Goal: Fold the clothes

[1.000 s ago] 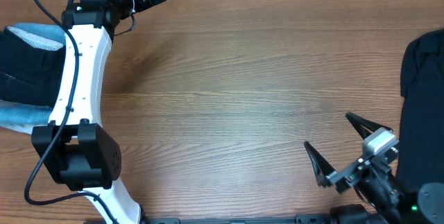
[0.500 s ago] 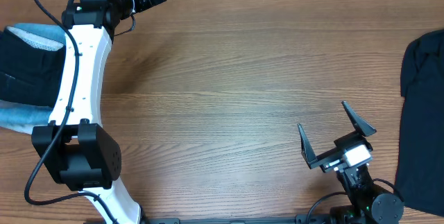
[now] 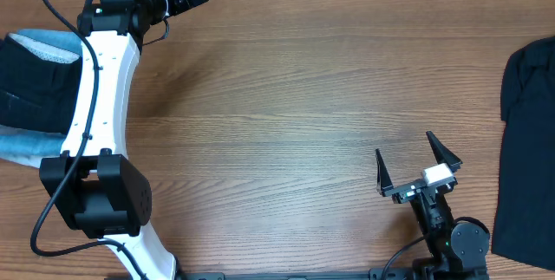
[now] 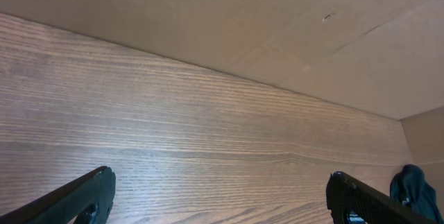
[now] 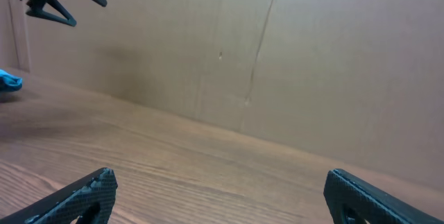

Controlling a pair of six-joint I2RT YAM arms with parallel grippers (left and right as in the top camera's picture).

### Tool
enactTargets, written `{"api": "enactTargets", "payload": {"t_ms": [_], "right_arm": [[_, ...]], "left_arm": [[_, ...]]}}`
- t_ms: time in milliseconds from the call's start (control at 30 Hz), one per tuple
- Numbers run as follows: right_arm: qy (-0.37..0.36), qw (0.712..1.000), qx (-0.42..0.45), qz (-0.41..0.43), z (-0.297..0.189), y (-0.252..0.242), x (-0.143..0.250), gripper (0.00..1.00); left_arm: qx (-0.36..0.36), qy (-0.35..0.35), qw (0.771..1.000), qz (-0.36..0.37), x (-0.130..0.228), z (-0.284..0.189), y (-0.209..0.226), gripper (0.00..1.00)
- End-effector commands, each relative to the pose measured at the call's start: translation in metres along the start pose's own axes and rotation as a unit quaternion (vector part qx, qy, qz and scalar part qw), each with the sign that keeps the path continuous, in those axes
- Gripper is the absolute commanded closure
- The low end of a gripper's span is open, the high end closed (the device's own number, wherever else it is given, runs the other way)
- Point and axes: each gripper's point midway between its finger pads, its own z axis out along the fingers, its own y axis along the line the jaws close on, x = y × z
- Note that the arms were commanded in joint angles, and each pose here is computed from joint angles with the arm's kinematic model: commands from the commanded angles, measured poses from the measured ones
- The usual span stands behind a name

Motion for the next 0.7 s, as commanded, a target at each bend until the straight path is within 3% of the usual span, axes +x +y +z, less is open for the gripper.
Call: {"api": "enactTargets", "payload": {"t_ms": [0, 133, 667], "right_arm": [[0.015, 1.000, 0.009, 0.001, 0.000, -0.002, 0.010, 0.00], [0.066, 0.998, 0.003, 0.011, -0.002, 0.001, 0.035, 0.00], [0.067, 0.998, 0.003, 0.011, -0.002, 0.002, 0.035, 0.00]], "left_arm": [[-0.003, 0.000, 1.000, -0.004, 0.000, -0.001, -0.001, 0.00], [-0.005, 0.006, 1.000, -0.006, 0.003, -0.001, 0.001, 0.00], [-0.005, 0.006, 1.000, -0.006, 0.003, -0.001, 0.001, 0.00]]}}
